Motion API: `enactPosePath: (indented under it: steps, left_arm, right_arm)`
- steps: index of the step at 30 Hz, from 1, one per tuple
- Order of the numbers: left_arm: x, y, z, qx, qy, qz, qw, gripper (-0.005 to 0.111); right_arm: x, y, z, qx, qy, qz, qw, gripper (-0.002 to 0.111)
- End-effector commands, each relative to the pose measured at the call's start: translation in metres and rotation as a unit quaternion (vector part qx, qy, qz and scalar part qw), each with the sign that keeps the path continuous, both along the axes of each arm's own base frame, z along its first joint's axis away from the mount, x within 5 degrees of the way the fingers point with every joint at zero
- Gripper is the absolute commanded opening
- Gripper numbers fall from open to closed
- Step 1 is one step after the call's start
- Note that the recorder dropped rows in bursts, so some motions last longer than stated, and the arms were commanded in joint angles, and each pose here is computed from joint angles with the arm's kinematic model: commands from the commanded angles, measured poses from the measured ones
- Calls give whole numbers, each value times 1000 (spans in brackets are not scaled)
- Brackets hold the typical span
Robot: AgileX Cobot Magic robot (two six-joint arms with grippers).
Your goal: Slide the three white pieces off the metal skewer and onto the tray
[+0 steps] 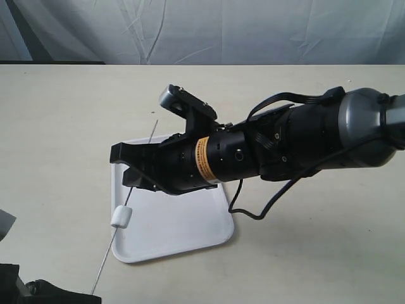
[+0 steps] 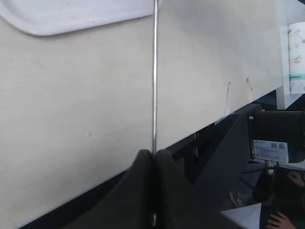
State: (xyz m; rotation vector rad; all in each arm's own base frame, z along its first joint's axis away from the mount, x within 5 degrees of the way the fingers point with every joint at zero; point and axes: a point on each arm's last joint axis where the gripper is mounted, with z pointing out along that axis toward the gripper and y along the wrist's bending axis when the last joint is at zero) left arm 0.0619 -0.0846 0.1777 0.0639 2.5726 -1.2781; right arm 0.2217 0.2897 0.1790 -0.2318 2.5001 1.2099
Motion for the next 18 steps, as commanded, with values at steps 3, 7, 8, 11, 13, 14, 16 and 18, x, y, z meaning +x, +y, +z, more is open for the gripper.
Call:
enactPosePath:
  steps: [3, 7, 8, 11, 13, 14, 16, 18]
  left_arm:
    - [-3, -1, 0, -5, 13, -7, 1000, 0]
    - [-8, -1, -1, 1, 30, -31, 999, 0]
    - [-10, -1, -1, 0, 38, -38, 999, 0]
    - [-15, -2, -1, -6, 63, -53, 997, 0]
    - [-19, -2, -1, -8, 84, -63, 994, 0]
    - [-21, -2, -1, -7, 97, -69, 993, 0]
    - [-27, -2, -1, -7, 125, -87, 988, 0]
    - [-32, -2, 0, -8, 149, -103, 983, 0]
  right_arm:
    - [5, -4, 0, -20, -16, -16, 1000, 18]
    - [7, -6, -1, -34, -24, -29, 999, 18]
    - [8, -7, -2, -39, -28, -32, 998, 18]
    - [11, -9, -3, -56, -39, -41, 997, 18]
    - [12, -11, -4, -67, -47, -46, 996, 18]
    - [13, -12, -4, -73, -50, -51, 995, 18]
    - [16, -14, -6, -88, -59, -62, 992, 18]
    - [18, -17, -7, -103, -69, -72, 990, 18]
